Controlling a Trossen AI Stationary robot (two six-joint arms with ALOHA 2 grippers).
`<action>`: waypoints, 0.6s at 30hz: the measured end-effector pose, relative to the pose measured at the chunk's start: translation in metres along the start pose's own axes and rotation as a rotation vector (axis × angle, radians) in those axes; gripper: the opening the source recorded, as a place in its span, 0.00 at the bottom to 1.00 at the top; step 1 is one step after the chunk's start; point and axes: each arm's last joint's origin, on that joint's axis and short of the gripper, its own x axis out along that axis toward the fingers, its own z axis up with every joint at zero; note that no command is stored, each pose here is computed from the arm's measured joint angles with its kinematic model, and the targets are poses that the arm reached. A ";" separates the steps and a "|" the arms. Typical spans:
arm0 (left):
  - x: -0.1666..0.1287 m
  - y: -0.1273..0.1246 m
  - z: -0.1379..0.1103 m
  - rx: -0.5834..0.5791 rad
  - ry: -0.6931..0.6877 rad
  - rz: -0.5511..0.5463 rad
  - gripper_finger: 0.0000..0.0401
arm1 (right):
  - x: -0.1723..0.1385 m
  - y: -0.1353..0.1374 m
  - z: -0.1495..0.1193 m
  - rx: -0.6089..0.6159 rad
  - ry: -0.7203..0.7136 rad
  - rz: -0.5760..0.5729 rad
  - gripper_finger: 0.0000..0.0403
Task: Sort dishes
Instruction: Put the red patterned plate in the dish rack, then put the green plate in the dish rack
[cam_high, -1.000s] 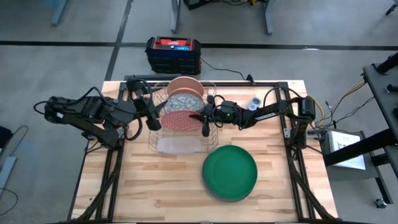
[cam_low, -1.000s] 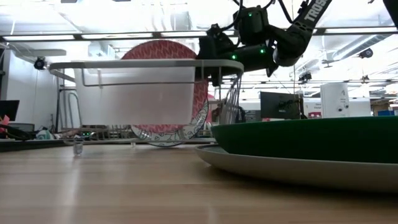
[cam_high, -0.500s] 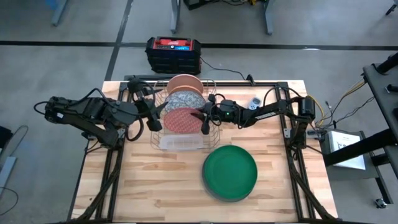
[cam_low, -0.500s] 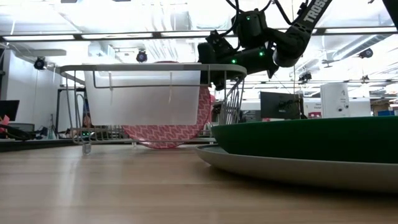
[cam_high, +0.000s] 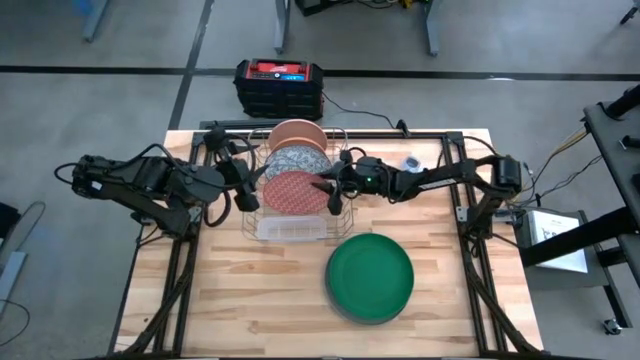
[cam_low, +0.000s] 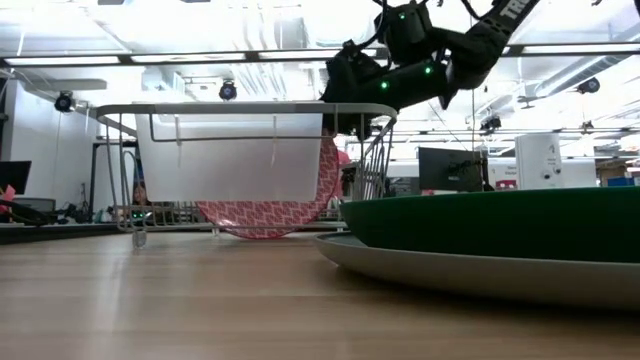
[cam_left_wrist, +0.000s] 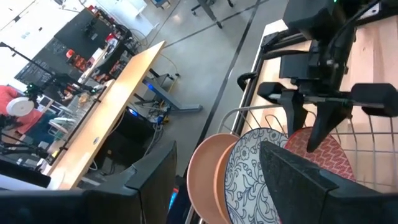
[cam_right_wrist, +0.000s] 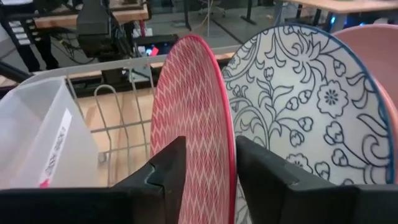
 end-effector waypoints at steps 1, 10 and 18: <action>0.000 0.000 0.000 0.000 0.001 0.000 0.55 | -0.002 0.000 0.001 0.001 0.014 0.000 0.32; 0.001 -0.001 -0.001 0.000 0.011 -0.003 0.55 | -0.025 0.001 0.017 0.010 0.107 -0.001 0.42; 0.002 -0.004 -0.004 0.020 0.037 -0.015 0.55 | -0.060 0.001 0.035 0.015 0.209 -0.058 0.45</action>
